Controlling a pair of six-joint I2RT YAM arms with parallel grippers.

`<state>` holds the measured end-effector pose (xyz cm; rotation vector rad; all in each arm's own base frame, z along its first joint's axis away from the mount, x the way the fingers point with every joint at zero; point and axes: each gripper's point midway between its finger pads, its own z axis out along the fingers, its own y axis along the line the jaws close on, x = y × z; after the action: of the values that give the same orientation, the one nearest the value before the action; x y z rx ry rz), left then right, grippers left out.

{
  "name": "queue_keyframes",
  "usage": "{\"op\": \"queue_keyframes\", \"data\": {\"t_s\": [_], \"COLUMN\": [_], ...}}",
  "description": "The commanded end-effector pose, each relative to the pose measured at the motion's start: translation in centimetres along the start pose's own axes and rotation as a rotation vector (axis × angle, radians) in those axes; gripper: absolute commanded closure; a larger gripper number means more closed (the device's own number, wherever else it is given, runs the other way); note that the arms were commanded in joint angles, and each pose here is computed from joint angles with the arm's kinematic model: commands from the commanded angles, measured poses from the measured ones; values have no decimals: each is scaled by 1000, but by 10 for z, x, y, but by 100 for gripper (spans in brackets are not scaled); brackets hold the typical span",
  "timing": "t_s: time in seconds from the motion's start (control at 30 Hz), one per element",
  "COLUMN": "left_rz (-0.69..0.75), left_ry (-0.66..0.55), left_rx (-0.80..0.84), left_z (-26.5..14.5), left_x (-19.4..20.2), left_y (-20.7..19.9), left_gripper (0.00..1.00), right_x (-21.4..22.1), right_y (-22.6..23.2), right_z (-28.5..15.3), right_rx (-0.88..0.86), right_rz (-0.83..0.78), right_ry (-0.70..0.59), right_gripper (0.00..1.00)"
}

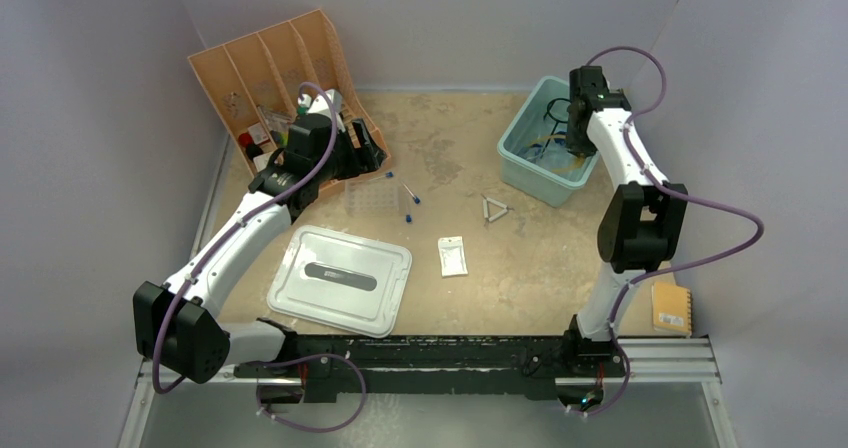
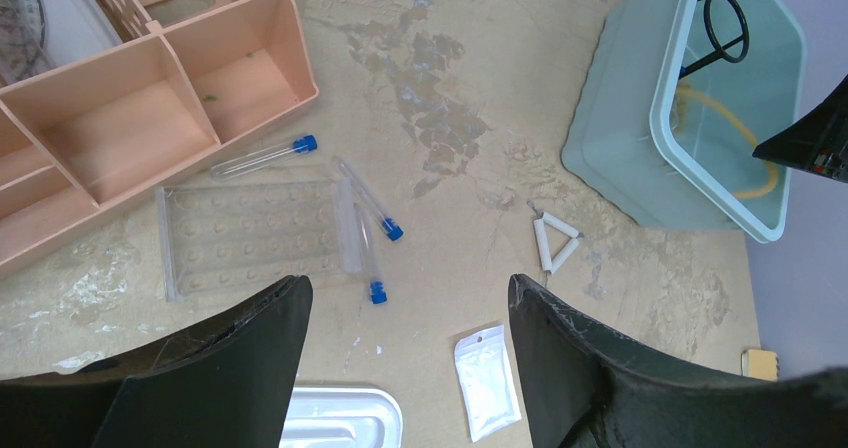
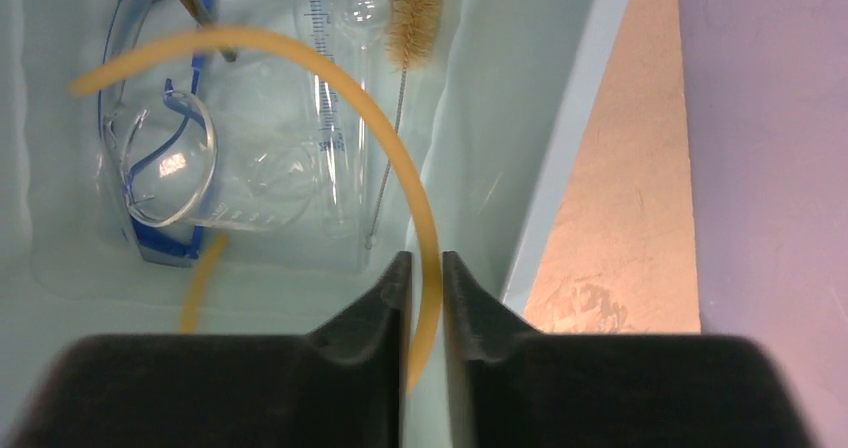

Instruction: Organize the chemistry lab equipment

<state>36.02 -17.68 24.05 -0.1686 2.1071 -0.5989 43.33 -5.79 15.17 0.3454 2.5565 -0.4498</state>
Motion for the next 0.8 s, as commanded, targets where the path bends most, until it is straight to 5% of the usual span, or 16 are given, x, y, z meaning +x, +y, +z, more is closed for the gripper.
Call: {"op": "queue_keyframes", "data": {"t_s": [0.0,0.13,0.43,0.77], "left_rz": [13,12,4,-5], "left_ry": [-24,-28,-30,-27], "left_rx": [7,11,22,25], "left_z": [-3,-4,-4,-2], "left_x": [-5,-6,-5,-3], "left_y": [-2,-3,-5,-5], "left_gripper": [29,29,29,29], "right_x": [-17,-42,-68,-19], "right_y": [1,4,4,122], "right_z": [-22,-46,-101,-163], "right_rx": [-56,-128,-241,-526], "right_rz": [43,66,54,-292], "right_ry": [-77,-193,-353,-475], "right_gripper": [73,62,59,49]}}
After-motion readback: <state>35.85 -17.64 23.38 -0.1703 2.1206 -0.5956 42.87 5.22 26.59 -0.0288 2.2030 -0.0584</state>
